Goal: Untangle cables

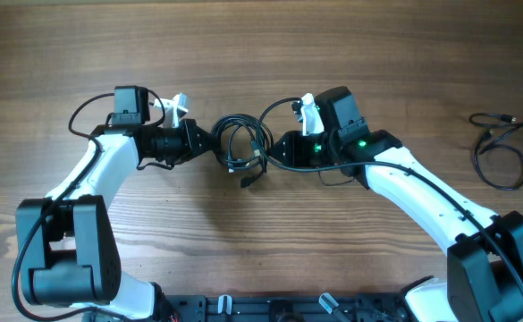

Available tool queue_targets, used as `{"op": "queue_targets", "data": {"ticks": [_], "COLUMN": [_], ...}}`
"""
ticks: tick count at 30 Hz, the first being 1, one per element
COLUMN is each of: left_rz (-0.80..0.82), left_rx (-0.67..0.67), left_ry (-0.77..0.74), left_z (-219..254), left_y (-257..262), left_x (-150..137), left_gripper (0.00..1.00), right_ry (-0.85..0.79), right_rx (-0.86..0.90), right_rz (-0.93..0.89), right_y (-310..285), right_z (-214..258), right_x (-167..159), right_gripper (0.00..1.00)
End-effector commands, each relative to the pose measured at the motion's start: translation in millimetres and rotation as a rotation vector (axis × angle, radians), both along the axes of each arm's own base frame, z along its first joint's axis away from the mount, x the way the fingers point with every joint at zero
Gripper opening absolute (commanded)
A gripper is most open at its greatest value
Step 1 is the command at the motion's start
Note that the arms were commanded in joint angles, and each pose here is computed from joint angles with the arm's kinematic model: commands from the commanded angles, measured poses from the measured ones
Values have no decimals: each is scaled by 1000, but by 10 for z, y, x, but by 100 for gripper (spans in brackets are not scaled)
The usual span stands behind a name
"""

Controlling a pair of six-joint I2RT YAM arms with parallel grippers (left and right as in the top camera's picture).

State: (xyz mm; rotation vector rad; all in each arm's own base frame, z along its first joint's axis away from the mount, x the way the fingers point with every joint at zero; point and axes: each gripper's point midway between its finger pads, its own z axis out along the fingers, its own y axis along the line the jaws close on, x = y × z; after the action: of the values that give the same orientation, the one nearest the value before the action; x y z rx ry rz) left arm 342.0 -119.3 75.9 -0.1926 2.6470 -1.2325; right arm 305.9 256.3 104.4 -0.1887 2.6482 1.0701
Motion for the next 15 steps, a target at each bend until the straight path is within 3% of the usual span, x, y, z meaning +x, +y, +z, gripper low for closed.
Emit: {"op": "queue_targets", "data": {"ticks": [1,11,15], "left_rz": [-39,-34,-34], "left_rx": [-45,-47,-47], "left_ry": [-24,-19,-19], "left_z": [62,62,62], "left_y": [-67,-67,-67], "left_x": [-23,-23,-23], "left_gripper": [8,4,4], "right_ry": [8,104,67], "right_rx": [61,23,68], "right_rz": [63,67,164], "right_y": [102,27,98], "right_z": [111,-4,68], "right_x": [-107,-283,-359], "right_gripper": [25,15,13]}}
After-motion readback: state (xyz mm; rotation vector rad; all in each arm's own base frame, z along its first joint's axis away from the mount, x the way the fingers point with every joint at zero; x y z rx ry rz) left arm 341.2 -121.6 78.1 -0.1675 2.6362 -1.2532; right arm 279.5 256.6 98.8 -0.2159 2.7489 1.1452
